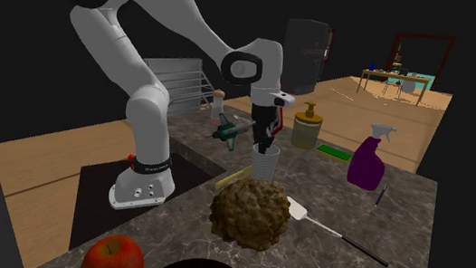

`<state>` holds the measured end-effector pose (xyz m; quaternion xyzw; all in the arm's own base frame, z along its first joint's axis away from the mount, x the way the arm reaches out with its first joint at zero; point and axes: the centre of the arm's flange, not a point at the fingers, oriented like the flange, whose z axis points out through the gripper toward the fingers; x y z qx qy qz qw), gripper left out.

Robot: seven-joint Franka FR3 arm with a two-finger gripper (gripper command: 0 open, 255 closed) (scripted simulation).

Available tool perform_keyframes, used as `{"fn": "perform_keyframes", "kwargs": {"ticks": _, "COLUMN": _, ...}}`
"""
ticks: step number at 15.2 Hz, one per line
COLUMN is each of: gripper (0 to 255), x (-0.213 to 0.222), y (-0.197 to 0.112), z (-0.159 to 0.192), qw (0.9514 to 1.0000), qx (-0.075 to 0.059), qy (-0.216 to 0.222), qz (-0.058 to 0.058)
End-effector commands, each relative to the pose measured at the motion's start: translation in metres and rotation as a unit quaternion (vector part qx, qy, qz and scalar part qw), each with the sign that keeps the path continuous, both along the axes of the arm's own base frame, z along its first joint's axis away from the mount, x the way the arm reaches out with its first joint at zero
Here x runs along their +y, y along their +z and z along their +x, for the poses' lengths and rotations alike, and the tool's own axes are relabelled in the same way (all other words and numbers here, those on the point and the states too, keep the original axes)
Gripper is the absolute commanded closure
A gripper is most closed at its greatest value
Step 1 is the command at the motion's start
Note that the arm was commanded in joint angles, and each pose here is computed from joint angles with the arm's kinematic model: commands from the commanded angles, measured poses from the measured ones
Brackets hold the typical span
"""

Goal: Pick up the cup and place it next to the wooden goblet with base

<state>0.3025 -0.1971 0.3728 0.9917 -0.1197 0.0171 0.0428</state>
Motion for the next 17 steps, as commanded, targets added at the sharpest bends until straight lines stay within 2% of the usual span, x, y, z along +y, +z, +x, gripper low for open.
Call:
{"fn": "perform_keyframes", "kwargs": {"ticks": 1, "gripper": 255, "x": 0.0, "y": 0.0, "z": 0.0, "qw": 1.0, "qx": 0.0, "qy": 0.0, "qz": 0.0}}
{"fn": "perform_keyframes", "kwargs": {"ticks": 6, "gripper": 255, "x": 0.0, "y": 0.0, "z": 0.0, "qw": 1.0, "qx": 0.0, "qy": 0.0, "qz": 0.0}}
{"fn": "perform_keyframes", "kwargs": {"ticks": 17, "gripper": 255, "x": 0.0, "y": 0.058, "z": 0.0, "qw": 1.0, "qx": 0.0, "qy": 0.0, "qz": 0.0}}
